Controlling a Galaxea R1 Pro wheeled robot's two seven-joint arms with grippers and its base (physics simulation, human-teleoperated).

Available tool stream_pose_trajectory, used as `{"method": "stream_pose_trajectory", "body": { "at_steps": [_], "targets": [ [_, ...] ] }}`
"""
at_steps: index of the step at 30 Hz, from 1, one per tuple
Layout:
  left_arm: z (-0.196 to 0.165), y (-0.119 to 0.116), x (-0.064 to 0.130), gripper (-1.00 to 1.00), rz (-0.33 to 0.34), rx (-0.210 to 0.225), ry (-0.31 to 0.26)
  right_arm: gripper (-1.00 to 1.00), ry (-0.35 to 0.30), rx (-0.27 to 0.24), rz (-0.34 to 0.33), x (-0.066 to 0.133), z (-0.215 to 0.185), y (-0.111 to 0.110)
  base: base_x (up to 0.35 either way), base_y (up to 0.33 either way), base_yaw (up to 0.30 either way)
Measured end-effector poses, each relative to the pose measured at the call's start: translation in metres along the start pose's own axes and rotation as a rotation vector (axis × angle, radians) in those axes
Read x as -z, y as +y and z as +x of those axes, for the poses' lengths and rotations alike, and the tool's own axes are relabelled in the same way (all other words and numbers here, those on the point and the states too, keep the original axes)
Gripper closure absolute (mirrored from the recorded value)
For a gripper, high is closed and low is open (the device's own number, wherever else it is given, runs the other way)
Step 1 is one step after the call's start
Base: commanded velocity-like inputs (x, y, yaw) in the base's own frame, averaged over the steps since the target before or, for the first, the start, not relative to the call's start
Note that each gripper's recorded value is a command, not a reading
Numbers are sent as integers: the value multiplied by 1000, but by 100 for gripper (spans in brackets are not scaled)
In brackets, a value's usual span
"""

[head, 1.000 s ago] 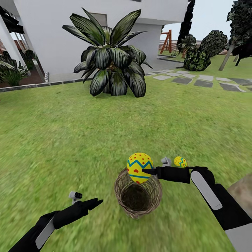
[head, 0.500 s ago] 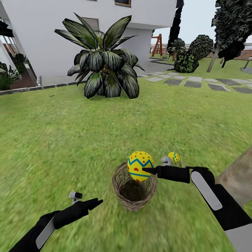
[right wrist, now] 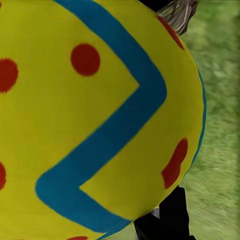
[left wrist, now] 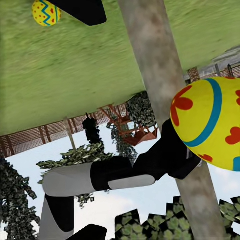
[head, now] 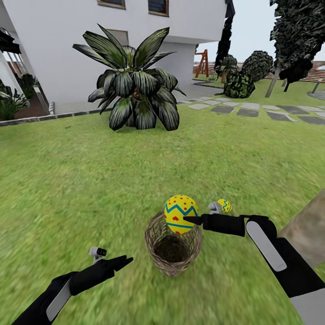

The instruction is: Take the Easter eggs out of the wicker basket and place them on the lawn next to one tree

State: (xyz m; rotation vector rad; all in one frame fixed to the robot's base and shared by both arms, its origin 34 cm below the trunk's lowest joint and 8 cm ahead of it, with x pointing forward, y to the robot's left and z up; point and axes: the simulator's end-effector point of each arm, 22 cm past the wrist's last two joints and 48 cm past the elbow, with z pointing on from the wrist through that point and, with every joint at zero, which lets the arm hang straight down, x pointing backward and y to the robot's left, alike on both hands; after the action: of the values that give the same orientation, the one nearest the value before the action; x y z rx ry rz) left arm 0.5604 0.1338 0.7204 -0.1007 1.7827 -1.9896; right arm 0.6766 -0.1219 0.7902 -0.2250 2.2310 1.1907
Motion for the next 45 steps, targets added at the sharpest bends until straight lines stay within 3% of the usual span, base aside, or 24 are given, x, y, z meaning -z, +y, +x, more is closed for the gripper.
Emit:
{"method": "stream_pose_trajectory", "body": {
  "at_steps": [9,13,30,38,40,42,45],
  "targets": [
    [3,-7,-10,-100,21,-4,3,100,-8,12,-2,4,-4,6,0,0,0],
    [15,-8,-17,-100,26,3,41,100,-12,16,-2,5,-6,8,0,0,0],
    [12,-16,-19,-100,33,-16,42,100,-26,35,-3,11,-12,17,0,0,0],
    [22,-20,-35,-100,50,-20,58,100,-33,45,-3,14,-16,21,0,0,72],
    [35,-13,-51,-100,26,-44,76,100,-35,47,-3,15,-16,23,0,0,92],
    [51,4,-66,-100,-40,-48,105,100,-37,50,-3,15,-17,24,0,0,92],
    [69,26,-74,-100,-113,-48,128,100,-40,54,-5,17,-18,26,0,0,92]
  ]
}}
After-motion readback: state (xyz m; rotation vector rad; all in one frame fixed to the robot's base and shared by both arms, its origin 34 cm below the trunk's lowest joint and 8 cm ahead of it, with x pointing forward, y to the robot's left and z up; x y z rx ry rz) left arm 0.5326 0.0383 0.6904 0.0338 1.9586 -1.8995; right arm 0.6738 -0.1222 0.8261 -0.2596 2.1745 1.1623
